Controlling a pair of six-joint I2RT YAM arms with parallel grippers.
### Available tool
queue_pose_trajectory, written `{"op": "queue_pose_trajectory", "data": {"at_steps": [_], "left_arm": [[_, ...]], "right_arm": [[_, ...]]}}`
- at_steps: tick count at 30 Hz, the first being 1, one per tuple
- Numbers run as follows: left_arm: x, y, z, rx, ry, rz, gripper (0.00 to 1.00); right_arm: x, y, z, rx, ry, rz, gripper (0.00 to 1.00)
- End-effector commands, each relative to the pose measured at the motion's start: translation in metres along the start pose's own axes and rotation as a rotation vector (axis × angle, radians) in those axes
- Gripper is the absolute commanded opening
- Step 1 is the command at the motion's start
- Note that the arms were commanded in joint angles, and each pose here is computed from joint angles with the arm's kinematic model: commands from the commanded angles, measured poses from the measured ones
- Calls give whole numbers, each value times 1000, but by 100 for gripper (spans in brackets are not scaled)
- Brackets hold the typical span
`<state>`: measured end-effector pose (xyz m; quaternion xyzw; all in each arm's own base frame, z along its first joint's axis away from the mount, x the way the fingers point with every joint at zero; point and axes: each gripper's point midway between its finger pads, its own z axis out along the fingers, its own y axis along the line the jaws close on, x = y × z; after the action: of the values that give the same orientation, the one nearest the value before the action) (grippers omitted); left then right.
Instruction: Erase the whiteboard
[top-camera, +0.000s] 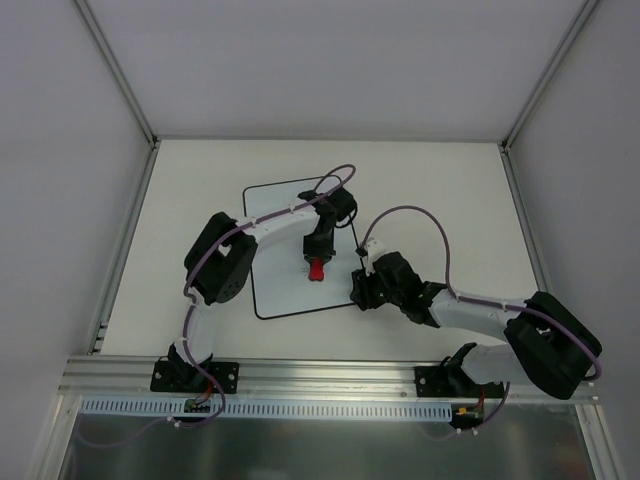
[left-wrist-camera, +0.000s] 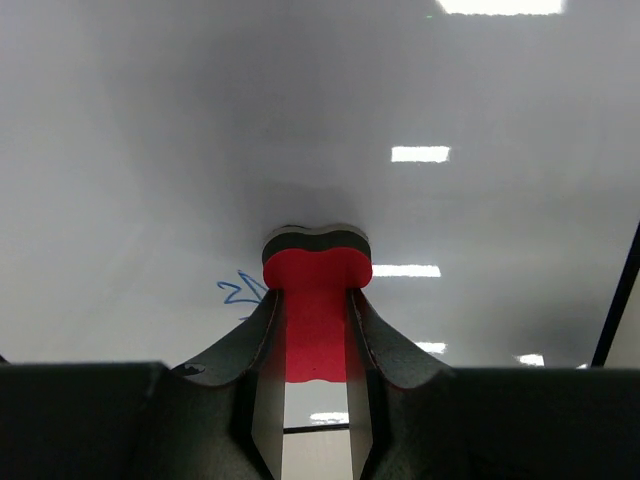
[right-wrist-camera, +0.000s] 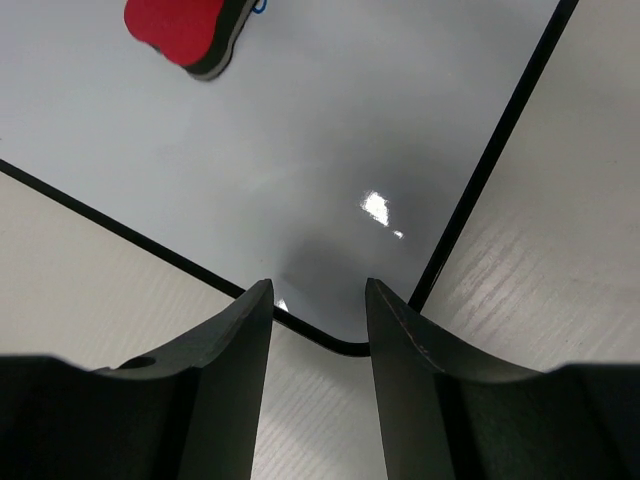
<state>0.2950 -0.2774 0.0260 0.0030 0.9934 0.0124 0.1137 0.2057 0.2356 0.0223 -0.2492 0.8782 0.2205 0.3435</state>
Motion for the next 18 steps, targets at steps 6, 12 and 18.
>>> {"op": "queue_pose_trajectory", "data": {"at_steps": [6,12,18], "left_arm": [[55,11,21,-15,141,-11,0],[50,82,21,-117,134,-207,0],[46,116,17,-175,101,-256,0]], "right_arm": [[54,-26,-8,115,151,79,46],[58,-24,-8,107,160,82,46],[61,-26,-7,110,167,82,46]]}}
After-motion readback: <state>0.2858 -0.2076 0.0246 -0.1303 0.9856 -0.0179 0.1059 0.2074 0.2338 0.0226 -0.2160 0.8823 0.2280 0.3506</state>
